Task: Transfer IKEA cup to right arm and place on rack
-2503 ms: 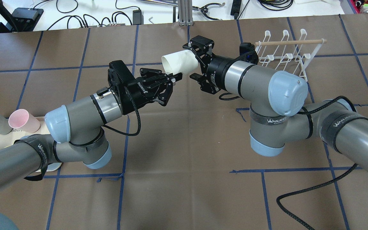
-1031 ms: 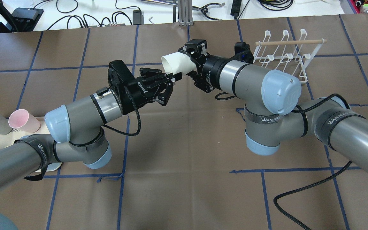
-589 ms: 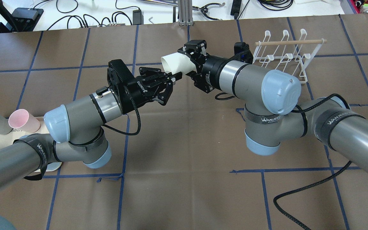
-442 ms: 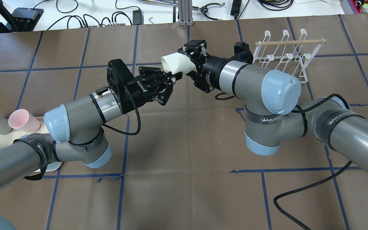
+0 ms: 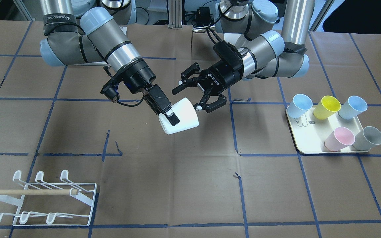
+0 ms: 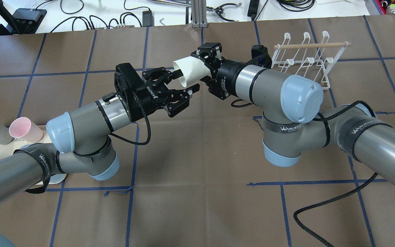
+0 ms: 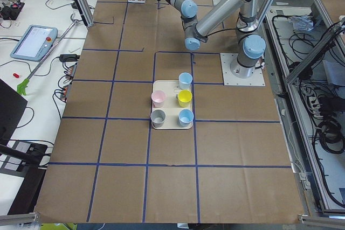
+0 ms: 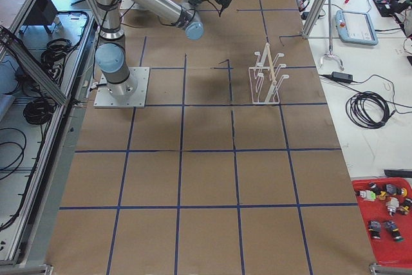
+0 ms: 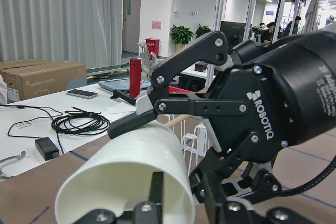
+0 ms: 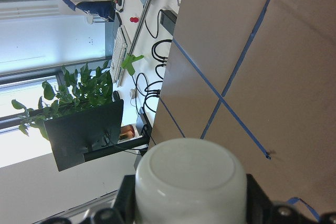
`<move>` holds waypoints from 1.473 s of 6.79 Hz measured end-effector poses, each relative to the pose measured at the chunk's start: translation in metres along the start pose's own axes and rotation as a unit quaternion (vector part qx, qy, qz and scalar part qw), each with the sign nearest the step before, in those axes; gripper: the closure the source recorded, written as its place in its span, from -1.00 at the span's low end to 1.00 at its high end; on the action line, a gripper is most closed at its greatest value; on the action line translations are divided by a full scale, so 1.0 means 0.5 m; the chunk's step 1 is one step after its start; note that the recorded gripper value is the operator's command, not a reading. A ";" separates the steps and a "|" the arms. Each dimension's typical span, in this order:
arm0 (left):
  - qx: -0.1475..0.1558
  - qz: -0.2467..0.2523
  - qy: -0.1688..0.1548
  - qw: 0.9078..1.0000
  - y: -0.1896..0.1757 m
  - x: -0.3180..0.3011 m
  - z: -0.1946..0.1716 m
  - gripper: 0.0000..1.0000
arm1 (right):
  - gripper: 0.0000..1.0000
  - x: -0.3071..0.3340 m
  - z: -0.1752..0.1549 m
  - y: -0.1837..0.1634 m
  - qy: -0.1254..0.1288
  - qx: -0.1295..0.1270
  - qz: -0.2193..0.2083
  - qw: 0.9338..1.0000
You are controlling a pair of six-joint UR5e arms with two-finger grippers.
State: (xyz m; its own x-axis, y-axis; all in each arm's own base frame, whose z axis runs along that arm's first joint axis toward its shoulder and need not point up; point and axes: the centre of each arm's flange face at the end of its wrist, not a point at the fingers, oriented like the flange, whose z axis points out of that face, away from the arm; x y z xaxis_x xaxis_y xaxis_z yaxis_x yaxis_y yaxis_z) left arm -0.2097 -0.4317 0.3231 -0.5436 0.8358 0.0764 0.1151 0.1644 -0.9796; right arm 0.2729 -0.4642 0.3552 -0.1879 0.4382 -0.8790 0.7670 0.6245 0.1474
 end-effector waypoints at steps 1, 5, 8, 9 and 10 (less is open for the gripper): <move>0.000 -0.001 -0.002 1.000 -0.002 -0.004 -0.004 -0.98 | 0.45 -0.001 0.001 -0.001 0.000 0.001 -0.005 1.000; 0.006 -0.036 -0.067 0.997 0.002 -0.135 -0.106 -0.95 | 0.61 -0.028 -0.001 -0.088 -0.013 0.032 -0.061 0.998; -0.050 -0.094 -0.183 0.977 -0.018 -0.264 -0.127 -0.96 | 0.72 -0.067 -0.036 -0.236 -0.014 0.104 -0.192 0.976; -0.080 -0.115 -0.224 0.965 -0.028 -0.305 -0.126 -0.96 | 0.72 -0.068 -0.035 -0.268 0.000 0.127 -0.250 0.960; -0.115 -0.139 -0.254 0.950 -0.041 -0.337 -0.122 -0.96 | 0.72 -0.070 -0.035 -0.294 0.021 0.152 -0.318 0.935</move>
State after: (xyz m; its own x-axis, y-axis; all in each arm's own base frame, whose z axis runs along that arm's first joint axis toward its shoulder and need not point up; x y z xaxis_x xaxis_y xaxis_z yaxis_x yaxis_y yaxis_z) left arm -0.0700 -0.5439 0.3414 -0.9038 0.3930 0.1693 0.0555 0.5000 -0.8642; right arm 0.1559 -0.5600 0.3722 -0.6853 0.0698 -0.7249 0.6294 0.5574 -0.5414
